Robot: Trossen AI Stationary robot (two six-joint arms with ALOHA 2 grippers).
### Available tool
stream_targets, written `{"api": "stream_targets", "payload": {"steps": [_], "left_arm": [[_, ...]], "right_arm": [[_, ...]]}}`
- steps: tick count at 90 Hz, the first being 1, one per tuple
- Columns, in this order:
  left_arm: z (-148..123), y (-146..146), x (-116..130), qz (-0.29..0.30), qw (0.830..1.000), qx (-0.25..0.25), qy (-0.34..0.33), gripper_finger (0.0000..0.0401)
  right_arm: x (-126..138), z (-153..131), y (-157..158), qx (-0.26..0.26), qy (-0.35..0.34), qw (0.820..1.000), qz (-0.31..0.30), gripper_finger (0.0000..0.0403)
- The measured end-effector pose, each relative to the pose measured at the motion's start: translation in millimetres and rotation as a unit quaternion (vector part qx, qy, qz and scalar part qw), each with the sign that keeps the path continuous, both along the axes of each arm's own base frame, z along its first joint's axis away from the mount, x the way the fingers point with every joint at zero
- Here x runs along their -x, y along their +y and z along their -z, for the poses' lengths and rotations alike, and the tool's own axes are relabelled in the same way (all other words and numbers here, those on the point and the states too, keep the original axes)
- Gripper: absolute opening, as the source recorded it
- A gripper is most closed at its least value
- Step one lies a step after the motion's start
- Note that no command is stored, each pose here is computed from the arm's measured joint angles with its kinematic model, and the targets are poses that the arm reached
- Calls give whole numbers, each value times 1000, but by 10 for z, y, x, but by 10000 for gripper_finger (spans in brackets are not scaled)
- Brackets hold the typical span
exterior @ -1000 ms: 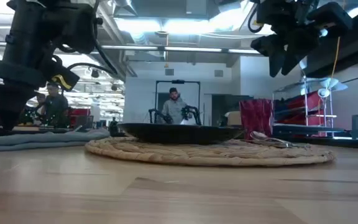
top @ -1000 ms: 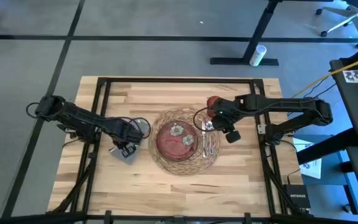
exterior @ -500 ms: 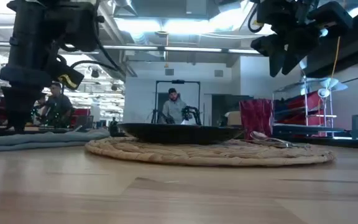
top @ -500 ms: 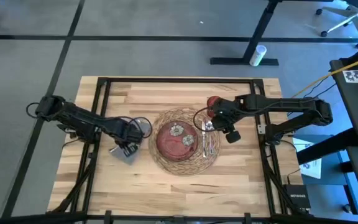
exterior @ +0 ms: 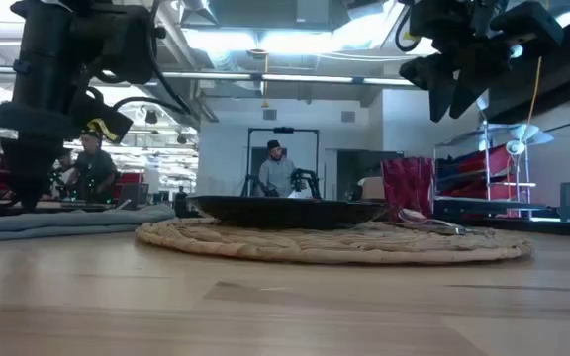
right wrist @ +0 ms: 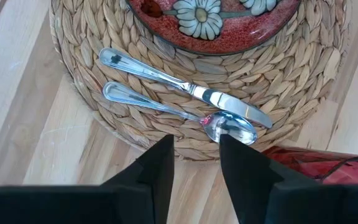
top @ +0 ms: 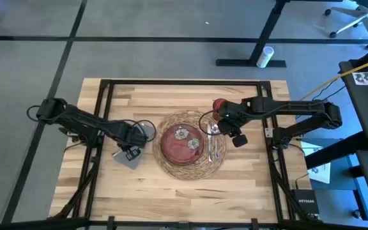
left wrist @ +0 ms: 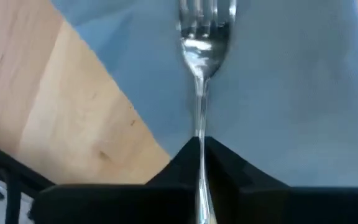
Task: Set table place
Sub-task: Adjust the silver spoon on the gray table napkin
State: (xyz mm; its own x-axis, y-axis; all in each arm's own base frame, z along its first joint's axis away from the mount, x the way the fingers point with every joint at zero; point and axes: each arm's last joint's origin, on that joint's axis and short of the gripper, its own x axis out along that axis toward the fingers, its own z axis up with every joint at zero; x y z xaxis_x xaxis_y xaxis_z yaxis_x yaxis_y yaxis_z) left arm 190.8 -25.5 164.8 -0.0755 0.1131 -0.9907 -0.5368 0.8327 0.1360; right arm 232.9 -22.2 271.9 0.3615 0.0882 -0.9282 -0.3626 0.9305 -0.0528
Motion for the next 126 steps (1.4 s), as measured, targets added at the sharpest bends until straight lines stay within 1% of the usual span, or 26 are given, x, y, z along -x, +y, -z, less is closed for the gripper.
{"api": "stream_targets", "payload": {"steps": [10,22,27,35,46,52,58,64,72,81,95,103,126], "left_arm": [[2,-6,-20,-21,1000,1,-13,2],[3,-38,-41,0,1000,4,-25,9],[4,-55,-55,-7,999,5,-34,23],[3,-55,-48,-39,999,1,-34,53],[1,-47,-30,-43,999,-9,-26,100],[2,-49,-41,-47,998,-8,-33,123],[2,-50,-38,-49,998,-6,-31,140],[1,-48,-29,-41,999,-6,-25,148],[8,-39,-4,-41,999,-9,-8,147],[29,-33,32,-37,999,-11,8,134],[184,-42,117,-44,999,26,18,112],[244,-38,156,-45,998,32,18,103],[232,-39,154,-50,998,32,21,85]], "right_arm": [[0,0,0,0,0,1000,0,115],[0,0,0,0,0,1000,0,115],[0,0,1,0,0,1000,0,115],[0,0,0,0,0,1000,0,115],[0,0,0,0,0,1000,0,115],[0,0,0,0,0,1000,0,115],[0,0,0,0,0,1000,0,115],[0,0,0,0,0,1000,0,115],[1,0,0,0,0,1000,0,115],[1,0,0,0,1,1000,0,115],[1,0,0,0,1,1000,0,115],[1,0,1,0,1,1000,0,115],[0,0,0,0,0,1000,0,115]]}}
